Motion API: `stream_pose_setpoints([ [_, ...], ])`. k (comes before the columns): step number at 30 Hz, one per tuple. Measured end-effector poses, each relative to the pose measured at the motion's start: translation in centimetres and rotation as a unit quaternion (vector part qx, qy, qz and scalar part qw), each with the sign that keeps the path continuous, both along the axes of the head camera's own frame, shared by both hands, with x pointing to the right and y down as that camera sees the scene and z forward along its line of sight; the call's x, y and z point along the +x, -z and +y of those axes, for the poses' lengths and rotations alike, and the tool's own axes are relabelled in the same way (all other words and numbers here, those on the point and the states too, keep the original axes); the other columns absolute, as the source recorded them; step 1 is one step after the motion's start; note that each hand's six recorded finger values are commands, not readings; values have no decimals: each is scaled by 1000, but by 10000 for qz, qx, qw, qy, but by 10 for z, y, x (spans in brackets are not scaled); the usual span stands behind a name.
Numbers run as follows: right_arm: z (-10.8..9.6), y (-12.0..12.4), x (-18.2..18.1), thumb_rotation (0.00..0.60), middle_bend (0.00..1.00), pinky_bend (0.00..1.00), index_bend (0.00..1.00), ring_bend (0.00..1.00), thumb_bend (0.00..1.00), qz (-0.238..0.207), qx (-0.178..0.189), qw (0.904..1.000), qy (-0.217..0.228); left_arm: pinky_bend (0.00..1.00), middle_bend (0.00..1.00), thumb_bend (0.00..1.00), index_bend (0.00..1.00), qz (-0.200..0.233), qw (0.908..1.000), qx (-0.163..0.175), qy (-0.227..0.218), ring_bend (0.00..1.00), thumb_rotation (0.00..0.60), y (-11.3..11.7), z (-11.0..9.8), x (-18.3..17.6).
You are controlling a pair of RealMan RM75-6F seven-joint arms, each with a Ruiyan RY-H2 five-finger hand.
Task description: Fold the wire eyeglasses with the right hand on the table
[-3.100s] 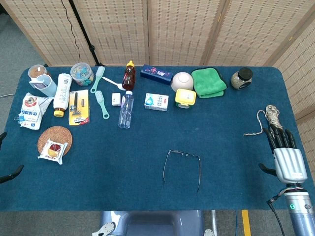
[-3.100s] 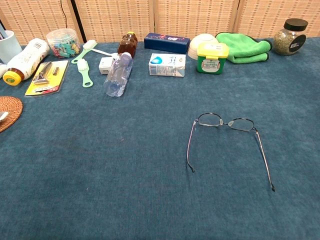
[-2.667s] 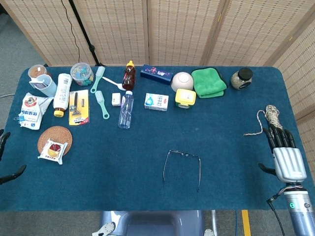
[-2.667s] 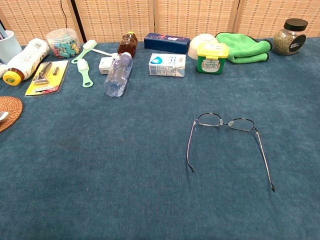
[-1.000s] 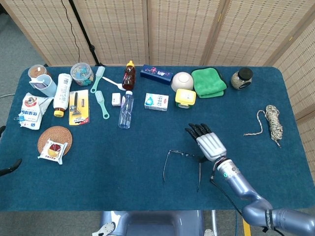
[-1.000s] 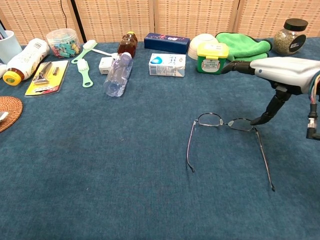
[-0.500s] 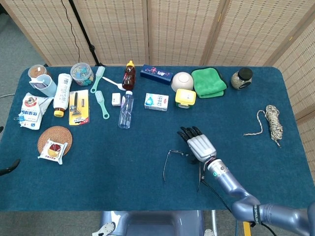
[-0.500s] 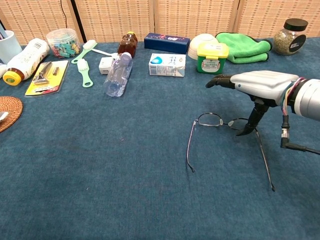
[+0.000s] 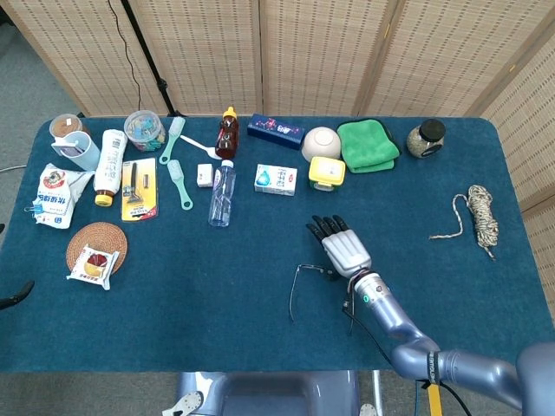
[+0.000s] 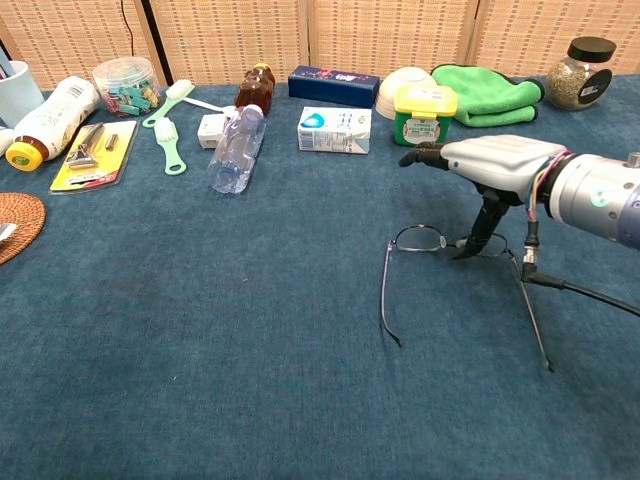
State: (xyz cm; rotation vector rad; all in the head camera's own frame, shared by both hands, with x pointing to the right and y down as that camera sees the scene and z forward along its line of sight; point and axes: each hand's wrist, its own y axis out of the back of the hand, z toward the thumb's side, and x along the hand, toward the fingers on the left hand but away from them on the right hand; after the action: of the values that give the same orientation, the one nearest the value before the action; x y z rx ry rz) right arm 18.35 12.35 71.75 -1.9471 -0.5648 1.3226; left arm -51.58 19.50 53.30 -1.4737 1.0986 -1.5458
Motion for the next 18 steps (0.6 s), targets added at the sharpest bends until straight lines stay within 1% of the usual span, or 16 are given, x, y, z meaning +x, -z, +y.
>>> stream_pose_setpoints([
  [9, -11, -7, 9, 600, 0, 0, 0, 0, 81, 295, 148, 9994, -34, 0, 0, 198, 0, 20, 10000, -31, -7, 0, 440, -3, 0, 0],
  [18, -25, -9, 33, 600, 0, 0, 0, 0, 102, 522, 335, 9974, -362, 0, 0, 198, 0, 47, 10000, -39, -67, 0, 441, -6, -3, 5],
])
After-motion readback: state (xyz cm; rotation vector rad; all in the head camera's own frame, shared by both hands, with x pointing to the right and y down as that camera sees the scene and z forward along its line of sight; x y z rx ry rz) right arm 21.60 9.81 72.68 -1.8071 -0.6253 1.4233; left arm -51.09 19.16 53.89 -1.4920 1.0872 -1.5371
